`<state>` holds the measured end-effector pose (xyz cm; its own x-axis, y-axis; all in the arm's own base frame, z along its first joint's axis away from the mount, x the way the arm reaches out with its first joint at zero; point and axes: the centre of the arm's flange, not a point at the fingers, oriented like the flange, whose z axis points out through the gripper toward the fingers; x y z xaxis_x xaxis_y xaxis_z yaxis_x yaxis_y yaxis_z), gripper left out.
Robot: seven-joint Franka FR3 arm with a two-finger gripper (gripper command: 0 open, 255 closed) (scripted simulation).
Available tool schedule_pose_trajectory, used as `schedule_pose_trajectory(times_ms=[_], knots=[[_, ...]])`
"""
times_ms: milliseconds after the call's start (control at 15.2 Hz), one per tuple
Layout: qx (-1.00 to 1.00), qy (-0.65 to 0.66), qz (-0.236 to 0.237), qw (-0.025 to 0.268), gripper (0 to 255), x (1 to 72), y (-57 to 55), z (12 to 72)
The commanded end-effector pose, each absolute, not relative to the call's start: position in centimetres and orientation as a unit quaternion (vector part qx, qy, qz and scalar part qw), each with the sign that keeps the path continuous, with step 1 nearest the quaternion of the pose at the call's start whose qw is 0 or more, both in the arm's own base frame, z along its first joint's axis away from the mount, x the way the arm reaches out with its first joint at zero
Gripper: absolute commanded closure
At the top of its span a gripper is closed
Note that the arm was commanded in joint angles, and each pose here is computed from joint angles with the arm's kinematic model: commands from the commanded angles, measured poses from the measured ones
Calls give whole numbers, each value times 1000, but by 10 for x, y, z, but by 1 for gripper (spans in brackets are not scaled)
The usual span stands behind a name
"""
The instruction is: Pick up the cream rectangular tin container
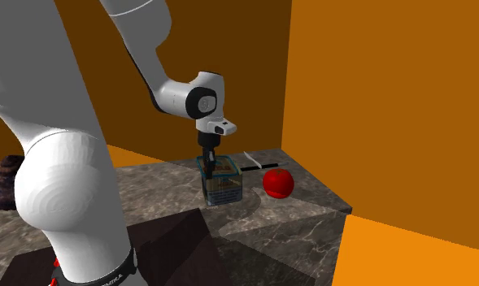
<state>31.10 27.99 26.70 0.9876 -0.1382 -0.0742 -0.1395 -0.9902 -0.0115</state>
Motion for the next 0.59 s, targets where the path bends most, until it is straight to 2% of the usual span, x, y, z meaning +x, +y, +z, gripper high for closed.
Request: schedule_pose_trajectory(times_ms=[0, 528], knots=[[-997, 70, 38, 8, 255, 310, 280, 266], [-997, 70, 38, 8, 255, 311, 280, 292]])
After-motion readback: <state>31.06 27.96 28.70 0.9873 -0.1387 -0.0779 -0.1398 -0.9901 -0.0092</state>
